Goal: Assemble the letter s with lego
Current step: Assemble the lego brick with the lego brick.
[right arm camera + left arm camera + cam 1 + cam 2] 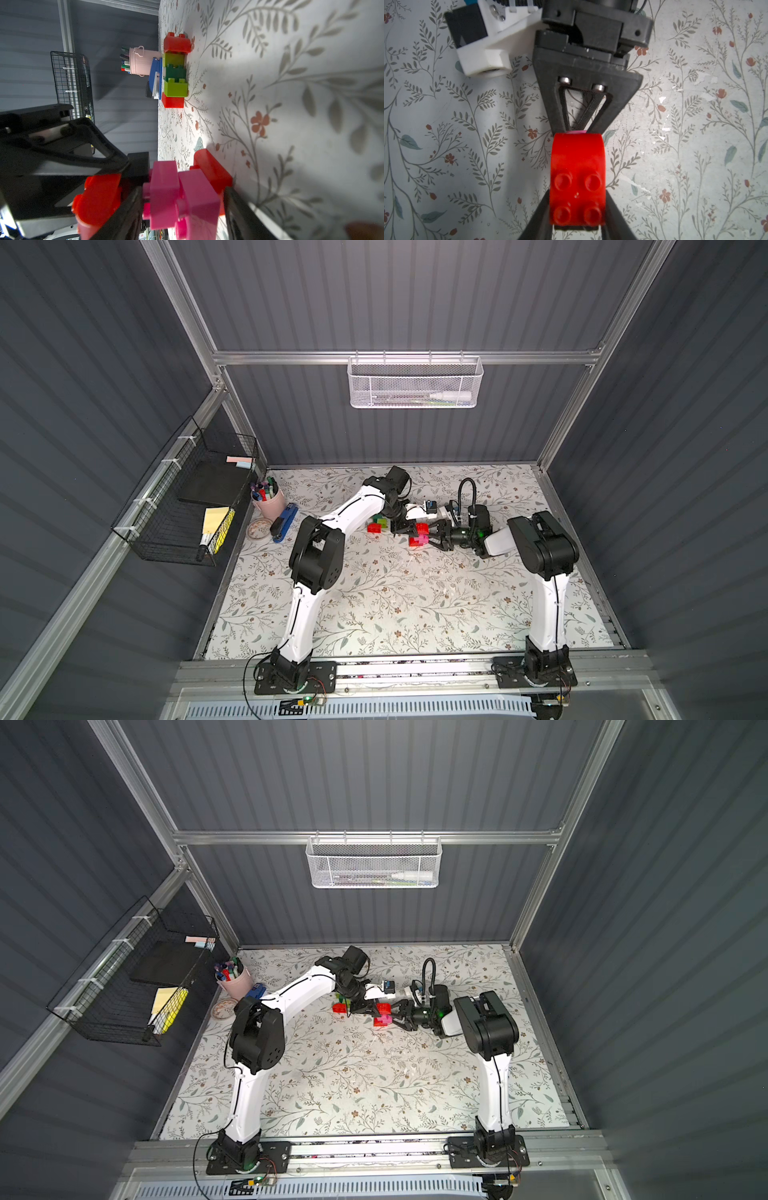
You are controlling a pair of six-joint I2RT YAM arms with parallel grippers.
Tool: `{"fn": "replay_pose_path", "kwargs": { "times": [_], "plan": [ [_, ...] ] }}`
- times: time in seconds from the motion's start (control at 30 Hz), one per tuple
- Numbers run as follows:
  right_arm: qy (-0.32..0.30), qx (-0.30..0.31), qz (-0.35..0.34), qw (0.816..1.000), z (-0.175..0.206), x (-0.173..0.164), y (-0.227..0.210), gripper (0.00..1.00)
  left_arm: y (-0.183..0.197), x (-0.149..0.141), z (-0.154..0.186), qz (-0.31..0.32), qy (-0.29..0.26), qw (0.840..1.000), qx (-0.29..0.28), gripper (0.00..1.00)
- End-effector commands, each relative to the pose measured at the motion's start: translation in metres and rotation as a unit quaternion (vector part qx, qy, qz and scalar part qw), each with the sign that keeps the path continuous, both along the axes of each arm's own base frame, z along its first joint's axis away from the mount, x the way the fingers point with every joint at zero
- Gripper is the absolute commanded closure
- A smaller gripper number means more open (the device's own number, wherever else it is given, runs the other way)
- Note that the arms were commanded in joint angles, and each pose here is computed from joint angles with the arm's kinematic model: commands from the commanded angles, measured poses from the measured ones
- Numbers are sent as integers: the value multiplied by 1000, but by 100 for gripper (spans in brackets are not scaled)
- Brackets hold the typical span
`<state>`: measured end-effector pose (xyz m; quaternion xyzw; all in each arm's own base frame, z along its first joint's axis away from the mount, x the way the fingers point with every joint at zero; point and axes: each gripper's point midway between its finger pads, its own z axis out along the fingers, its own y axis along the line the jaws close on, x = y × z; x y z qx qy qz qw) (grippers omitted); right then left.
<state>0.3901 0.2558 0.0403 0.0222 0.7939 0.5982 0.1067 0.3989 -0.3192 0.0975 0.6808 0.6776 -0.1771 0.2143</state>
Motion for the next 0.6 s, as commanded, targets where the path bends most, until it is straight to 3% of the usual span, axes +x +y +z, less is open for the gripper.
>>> {"fn": "replay_pose_path", "kwargs": {
  "times": [0.0, 0.57],
  "plan": [
    [83, -42, -10, 996, -53, -24, -9, 39, 12, -12, -32, -4, 24, 999, 44, 71],
    [93, -76, -12, 993, -65, -36, -23, 41, 2, -18, -18, -6, 41, 999, 10, 71]
  ]
}}
